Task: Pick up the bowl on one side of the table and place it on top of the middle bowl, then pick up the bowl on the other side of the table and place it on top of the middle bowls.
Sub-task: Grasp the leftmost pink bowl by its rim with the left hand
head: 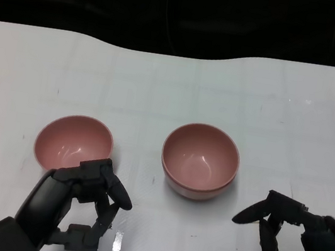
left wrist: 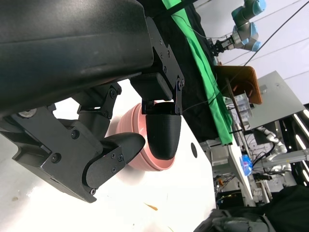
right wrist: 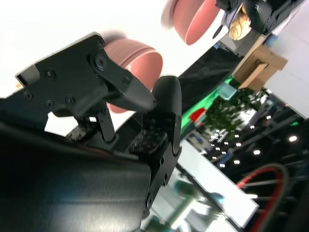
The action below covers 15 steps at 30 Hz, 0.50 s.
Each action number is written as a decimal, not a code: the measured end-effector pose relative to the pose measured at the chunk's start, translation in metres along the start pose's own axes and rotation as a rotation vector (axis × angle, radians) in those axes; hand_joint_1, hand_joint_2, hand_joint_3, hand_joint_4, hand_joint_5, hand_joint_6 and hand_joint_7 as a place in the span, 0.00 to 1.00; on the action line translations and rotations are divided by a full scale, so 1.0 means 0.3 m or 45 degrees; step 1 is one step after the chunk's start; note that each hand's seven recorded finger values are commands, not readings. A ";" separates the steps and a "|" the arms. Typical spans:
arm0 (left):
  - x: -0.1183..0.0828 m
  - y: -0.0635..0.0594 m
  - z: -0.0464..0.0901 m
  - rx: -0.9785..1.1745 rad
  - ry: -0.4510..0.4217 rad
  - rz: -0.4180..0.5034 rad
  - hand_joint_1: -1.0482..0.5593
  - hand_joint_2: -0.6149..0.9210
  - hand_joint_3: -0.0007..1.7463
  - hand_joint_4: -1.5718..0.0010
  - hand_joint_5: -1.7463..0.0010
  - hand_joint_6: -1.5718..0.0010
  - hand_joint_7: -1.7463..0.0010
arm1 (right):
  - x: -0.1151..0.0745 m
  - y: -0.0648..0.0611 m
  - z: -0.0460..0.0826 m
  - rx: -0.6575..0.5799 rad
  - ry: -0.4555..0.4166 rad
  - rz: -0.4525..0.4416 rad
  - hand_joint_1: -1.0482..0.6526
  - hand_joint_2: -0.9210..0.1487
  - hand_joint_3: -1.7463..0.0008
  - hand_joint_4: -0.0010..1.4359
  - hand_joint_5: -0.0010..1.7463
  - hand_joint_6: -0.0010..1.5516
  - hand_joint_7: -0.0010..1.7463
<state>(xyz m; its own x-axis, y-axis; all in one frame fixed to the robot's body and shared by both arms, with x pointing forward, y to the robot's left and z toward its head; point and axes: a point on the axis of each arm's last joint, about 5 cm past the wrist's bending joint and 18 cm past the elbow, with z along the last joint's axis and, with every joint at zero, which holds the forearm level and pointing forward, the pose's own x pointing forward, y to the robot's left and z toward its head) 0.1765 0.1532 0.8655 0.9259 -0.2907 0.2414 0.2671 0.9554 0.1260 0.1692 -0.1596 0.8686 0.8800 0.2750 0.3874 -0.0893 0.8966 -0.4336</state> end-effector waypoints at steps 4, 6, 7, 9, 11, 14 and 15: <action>0.000 0.000 0.001 0.000 -0.001 0.000 0.55 0.69 0.68 0.51 0.03 0.50 0.28 | 0.001 0.001 0.001 0.025 0.016 0.015 0.61 0.70 0.05 0.65 1.00 0.55 0.80; 0.000 0.000 0.001 0.000 -0.001 0.000 0.55 0.69 0.68 0.51 0.03 0.50 0.28 | 0.002 -0.001 0.002 0.026 0.016 0.015 0.61 0.70 0.05 0.65 1.00 0.55 0.81; 0.000 0.000 0.001 0.000 -0.001 0.000 0.55 0.69 0.68 0.51 0.03 0.50 0.28 | 0.002 -0.003 0.001 0.025 0.017 0.014 0.61 0.70 0.05 0.65 1.00 0.55 0.81; 0.000 0.000 0.001 0.000 -0.001 0.000 0.55 0.69 0.68 0.51 0.03 0.50 0.28 | 0.001 -0.007 0.000 0.023 0.021 0.011 0.60 0.70 0.04 0.65 1.00 0.55 0.81; 0.001 0.000 0.001 0.000 -0.001 0.001 0.56 0.69 0.69 0.50 0.03 0.50 0.28 | 0.001 -0.007 0.000 0.023 0.039 0.023 0.59 0.70 0.04 0.67 1.00 0.54 0.85; 0.002 -0.002 0.001 -0.029 -0.008 0.021 0.58 0.69 0.68 0.53 0.15 0.51 0.34 | -0.003 0.000 0.000 0.030 0.095 0.052 0.59 0.69 0.04 0.68 1.00 0.54 0.89; 0.002 -0.002 0.001 -0.041 -0.011 0.030 0.58 0.69 0.68 0.54 0.17 0.53 0.36 | -0.004 0.002 0.000 0.033 0.109 0.060 0.59 0.69 0.04 0.68 1.00 0.53 0.89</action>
<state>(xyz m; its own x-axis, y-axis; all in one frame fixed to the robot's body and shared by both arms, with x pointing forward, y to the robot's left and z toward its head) 0.1768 0.1524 0.8659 0.9295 -0.2687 0.2525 0.2542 0.9630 0.0893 0.1679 -0.1593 0.8679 0.9111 0.2873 0.2955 -0.1426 0.8924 -0.4280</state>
